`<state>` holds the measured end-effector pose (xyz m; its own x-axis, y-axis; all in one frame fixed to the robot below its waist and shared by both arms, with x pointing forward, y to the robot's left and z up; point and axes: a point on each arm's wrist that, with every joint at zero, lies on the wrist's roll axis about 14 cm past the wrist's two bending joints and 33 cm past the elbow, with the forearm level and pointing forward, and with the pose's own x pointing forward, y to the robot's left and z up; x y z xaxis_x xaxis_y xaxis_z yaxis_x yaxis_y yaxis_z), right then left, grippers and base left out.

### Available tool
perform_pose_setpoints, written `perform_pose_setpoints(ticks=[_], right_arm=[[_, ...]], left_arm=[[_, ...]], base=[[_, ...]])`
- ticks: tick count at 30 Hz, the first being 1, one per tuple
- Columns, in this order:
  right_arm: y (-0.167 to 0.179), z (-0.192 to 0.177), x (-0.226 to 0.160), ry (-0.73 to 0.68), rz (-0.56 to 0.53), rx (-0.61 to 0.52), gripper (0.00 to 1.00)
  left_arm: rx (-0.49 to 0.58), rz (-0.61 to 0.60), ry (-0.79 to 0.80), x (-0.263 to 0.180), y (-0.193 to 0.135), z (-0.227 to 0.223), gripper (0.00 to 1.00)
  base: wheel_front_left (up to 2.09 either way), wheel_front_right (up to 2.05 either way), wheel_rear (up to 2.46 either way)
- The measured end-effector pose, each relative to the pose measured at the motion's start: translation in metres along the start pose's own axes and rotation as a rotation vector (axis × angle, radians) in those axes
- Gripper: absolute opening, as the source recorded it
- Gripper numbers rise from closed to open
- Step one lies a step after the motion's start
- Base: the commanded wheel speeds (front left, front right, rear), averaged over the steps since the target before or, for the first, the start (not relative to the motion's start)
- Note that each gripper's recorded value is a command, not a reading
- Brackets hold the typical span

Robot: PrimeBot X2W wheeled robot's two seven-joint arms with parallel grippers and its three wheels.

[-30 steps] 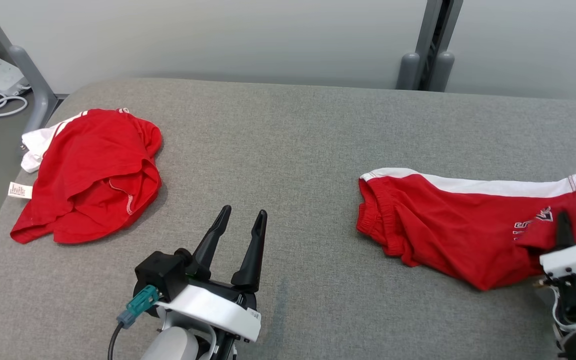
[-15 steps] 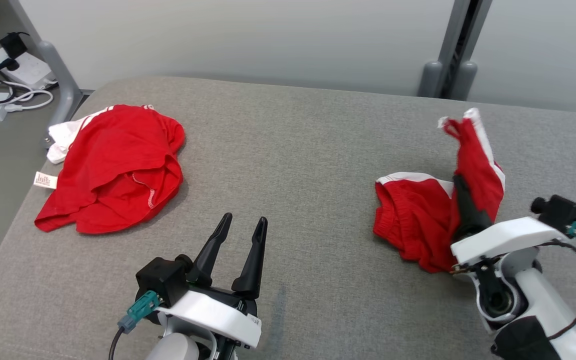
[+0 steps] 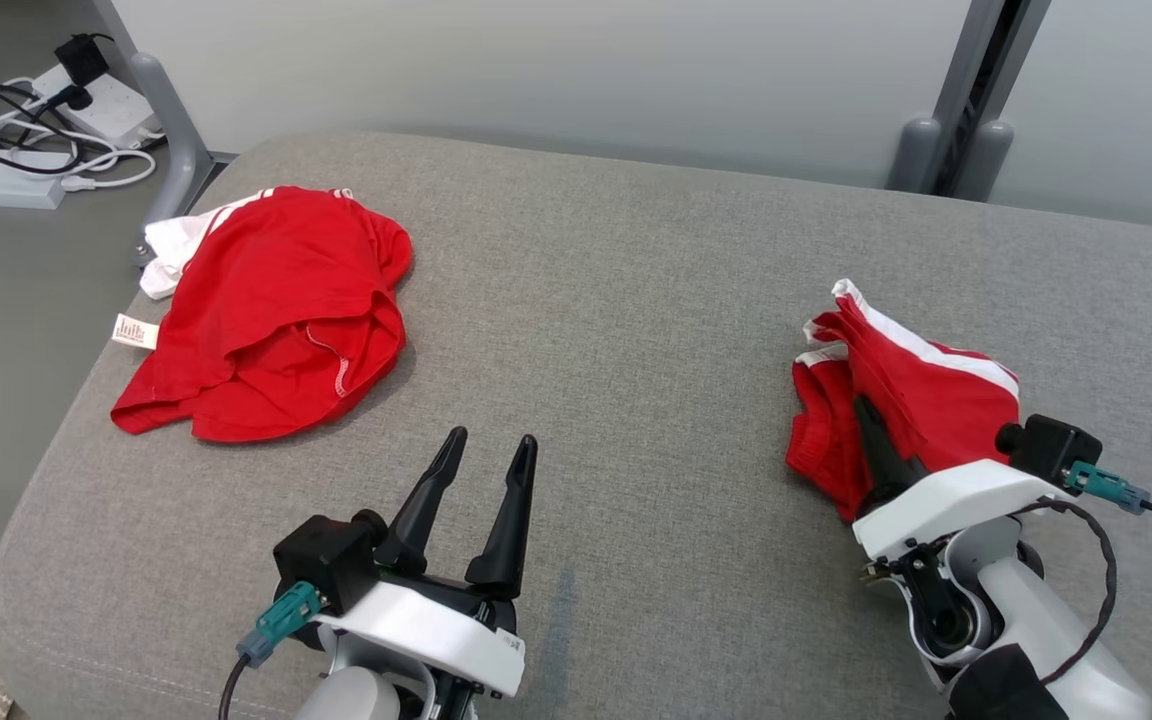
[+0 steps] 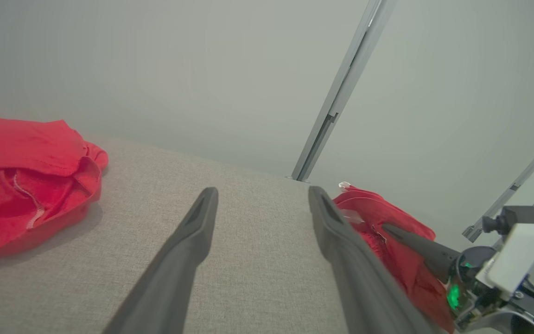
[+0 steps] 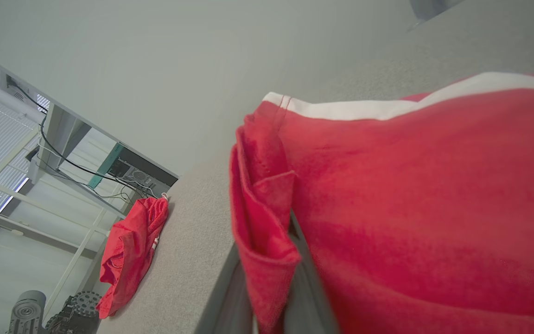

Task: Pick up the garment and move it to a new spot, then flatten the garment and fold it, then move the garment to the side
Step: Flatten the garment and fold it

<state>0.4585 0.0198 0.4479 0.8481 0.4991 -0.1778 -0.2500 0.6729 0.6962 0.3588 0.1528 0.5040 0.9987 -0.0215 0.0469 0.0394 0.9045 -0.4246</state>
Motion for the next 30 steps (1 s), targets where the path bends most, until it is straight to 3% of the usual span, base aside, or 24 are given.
perform_pose_setpoints(ticks=[2, 3, 4, 5, 6, 23, 25, 30], right_arm=[[0.000, -0.002, 0.003, 0.006, -0.001, -0.003, 0.00], [0.001, -0.003, 0.004, 0.008, -0.001, -0.004, 0.14], [0.001, -0.004, 0.006, 0.011, 0.000, -0.004, 0.73], [0.002, -0.006, 0.007, 0.014, 0.002, -0.004, 0.73], [0.003, -0.007, 0.008, 0.017, 0.003, -0.001, 1.00], [0.053, -0.066, -0.014, 0.234, 0.145, -0.035, 1.00], [0.059, -0.064, -0.017, 0.227, 0.163, -0.038, 1.00], [0.064, -0.015, -0.020, 0.070, 0.192, -0.091, 1.00]], left_arm=[[0.000, 0.005, 0.002, 0.000, 0.001, -0.001, 1.00], [-0.001, 0.007, 0.004, 0.000, 0.002, -0.001, 1.00], [-0.003, 0.009, 0.005, 0.000, 0.002, -0.001, 1.00], [-0.006, 0.012, 0.005, -0.001, 0.003, -0.002, 1.00], [-0.007, 0.014, 0.006, -0.001, 0.004, -0.002, 1.00], [-0.007, -0.004, 0.000, -0.003, -0.002, 0.000, 1.00], [-0.005, -0.017, -0.001, -0.003, -0.006, 0.000, 1.00], [-0.005, -0.061, -0.005, 0.001, -0.019, 0.000, 1.00]], base=[[0.00, 0.00, 0.00], [0.00, 0.00, 0.00], [0.00, 0.00, 0.00], [0.00, 0.00, 0.00], [0.00, 0.00, 0.00], [0.00, 0.00, 0.00], [0.00, 0.00, 0.00], [0.00, 0.00, 0.00]])
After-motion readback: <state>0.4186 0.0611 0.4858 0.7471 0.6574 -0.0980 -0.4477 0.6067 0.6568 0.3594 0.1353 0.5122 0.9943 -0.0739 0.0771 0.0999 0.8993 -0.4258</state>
